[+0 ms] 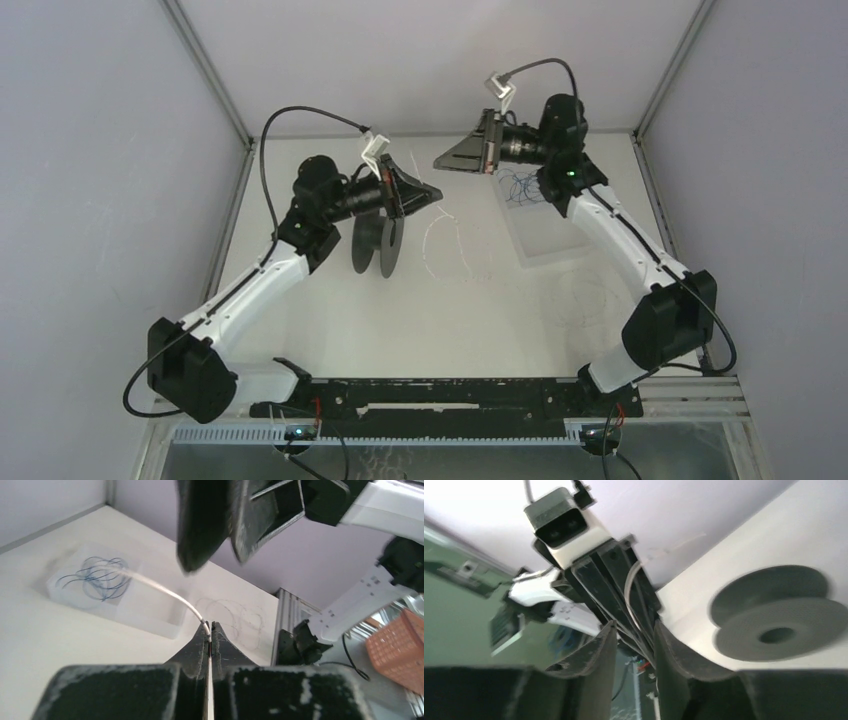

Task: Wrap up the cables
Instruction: Adjust the cable at the center of the board.

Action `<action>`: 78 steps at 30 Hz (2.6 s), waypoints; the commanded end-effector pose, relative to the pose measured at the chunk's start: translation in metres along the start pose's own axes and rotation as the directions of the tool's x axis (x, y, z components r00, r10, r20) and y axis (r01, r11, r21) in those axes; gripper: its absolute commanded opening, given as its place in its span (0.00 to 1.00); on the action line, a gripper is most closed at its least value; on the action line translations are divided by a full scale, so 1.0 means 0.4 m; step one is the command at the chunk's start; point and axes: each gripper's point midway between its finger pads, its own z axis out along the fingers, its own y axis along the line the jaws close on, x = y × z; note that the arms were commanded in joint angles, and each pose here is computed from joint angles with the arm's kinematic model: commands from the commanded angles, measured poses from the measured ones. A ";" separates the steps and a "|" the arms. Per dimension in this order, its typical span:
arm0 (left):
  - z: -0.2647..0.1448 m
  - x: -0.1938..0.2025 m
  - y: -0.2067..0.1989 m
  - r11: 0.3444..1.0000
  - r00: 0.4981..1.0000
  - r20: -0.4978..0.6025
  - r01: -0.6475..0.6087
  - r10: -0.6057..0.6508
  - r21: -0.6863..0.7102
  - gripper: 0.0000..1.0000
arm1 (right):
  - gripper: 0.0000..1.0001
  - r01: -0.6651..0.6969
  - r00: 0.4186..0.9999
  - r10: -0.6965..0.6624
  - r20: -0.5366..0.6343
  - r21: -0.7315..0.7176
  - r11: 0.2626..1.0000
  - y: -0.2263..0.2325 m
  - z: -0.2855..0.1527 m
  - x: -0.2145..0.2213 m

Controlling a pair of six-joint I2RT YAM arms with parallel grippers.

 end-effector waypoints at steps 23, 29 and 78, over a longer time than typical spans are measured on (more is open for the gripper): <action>-0.204 -0.370 0.033 0.919 0.933 0.341 0.228 -0.112 -0.320 0.00 | 0.67 0.467 0.841 -0.418 -0.344 0.073 0.881 -0.271 -0.088 0.369; -0.214 -0.367 0.044 0.913 0.937 0.336 0.220 -0.099 -0.343 0.00 | 0.68 0.405 0.897 -0.339 -0.283 0.222 0.887 -0.318 -0.151 0.298; -0.423 -0.544 0.124 0.803 0.894 0.425 0.149 0.140 -0.578 0.00 | 0.59 0.515 0.857 -0.360 -0.368 0.624 0.588 -0.285 -0.537 0.242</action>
